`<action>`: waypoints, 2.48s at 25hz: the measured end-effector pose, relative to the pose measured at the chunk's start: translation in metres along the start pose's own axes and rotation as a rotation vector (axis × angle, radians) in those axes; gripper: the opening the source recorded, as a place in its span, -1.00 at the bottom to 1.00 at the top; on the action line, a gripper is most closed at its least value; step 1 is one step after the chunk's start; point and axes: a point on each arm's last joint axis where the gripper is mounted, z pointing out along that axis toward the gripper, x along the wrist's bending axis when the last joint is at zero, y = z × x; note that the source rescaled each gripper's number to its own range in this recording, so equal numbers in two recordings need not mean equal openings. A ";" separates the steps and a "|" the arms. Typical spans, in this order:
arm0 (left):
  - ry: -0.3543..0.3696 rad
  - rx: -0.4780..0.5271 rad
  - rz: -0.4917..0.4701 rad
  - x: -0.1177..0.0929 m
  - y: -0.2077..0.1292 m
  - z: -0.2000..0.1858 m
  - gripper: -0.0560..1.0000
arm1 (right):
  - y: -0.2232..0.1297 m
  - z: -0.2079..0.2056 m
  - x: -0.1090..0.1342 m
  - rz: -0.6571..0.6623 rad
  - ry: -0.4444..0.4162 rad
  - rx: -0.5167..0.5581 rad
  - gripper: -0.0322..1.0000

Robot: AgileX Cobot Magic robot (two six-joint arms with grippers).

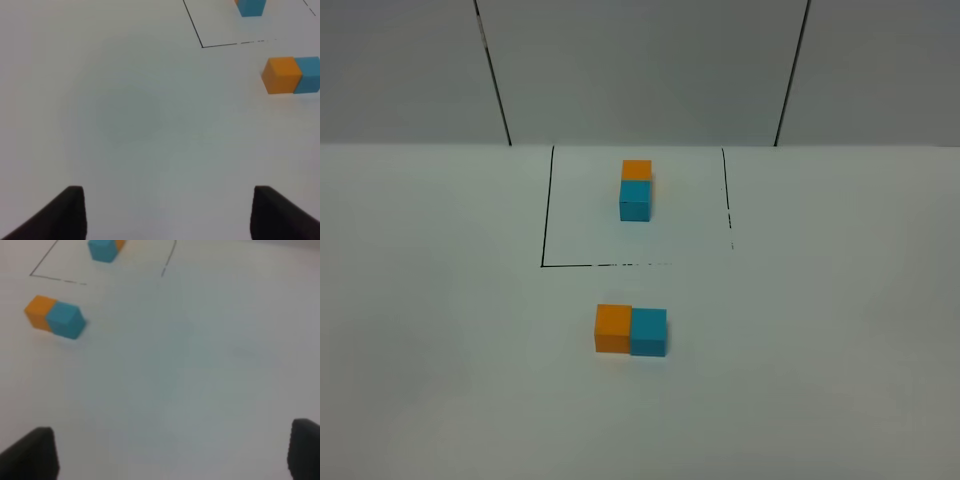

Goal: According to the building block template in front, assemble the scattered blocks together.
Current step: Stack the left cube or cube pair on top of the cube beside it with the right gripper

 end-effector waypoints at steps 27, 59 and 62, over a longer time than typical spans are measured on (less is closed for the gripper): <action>0.000 0.000 0.000 0.000 0.000 0.000 0.03 | 0.097 0.332 0.109 -1.056 0.586 0.669 0.71; 0.000 0.000 -0.001 0.000 0.000 0.000 0.02 | 0.047 0.445 0.160 -1.003 0.647 0.602 0.69; 0.000 0.000 -0.001 0.000 0.000 0.000 0.02 | 0.046 0.447 0.161 -0.999 0.651 0.606 0.69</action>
